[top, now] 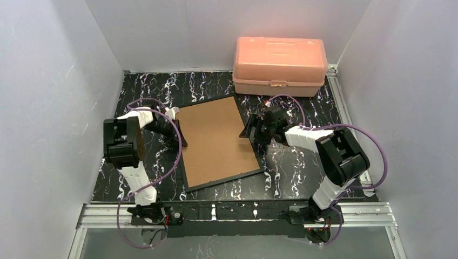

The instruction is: Put the photo into the frame

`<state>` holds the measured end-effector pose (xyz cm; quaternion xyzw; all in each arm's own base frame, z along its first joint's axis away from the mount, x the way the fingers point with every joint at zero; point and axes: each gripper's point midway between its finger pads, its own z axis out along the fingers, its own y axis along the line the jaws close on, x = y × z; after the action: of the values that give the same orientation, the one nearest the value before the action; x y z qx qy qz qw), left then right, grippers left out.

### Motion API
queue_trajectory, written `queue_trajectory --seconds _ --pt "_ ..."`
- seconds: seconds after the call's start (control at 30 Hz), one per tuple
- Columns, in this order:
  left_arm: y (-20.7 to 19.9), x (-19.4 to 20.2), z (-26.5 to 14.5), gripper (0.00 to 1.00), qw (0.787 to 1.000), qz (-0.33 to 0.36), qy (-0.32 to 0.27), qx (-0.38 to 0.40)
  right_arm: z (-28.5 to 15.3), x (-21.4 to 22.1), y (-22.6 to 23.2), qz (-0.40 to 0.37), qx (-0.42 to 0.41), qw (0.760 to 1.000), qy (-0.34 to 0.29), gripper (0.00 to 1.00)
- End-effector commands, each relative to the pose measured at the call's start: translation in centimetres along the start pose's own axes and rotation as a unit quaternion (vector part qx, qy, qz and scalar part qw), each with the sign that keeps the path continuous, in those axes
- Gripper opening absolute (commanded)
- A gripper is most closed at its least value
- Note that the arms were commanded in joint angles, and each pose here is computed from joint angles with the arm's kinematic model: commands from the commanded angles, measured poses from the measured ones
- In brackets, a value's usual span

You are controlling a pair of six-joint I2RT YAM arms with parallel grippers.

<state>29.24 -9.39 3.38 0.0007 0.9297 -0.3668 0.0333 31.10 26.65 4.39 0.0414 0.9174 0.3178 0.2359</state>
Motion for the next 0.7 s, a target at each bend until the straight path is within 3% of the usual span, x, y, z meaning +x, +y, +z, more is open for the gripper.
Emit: queue_trajectory --seconds 0.0,0.23,0.47,0.67 --pt "-3.6 -0.6 -4.1 0.08 0.997 0.069 -0.027 0.010 0.1 5.3 -3.9 0.015 0.069 0.994 0.088 0.91" --pt "-3.4 6.1 -5.2 0.08 0.992 0.103 0.064 0.019 0.1 5.3 -3.9 0.025 0.063 0.994 0.089 0.91" --pt "-1.5 7.2 -5.8 0.08 0.991 0.085 0.098 0.031 0.4 6.4 -3.6 0.035 0.053 0.993 0.097 0.91" --pt "3.2 6.1 -4.9 0.07 0.992 0.066 0.101 -0.027 0.2 7.1 -3.4 0.036 0.058 0.992 0.102 0.92"
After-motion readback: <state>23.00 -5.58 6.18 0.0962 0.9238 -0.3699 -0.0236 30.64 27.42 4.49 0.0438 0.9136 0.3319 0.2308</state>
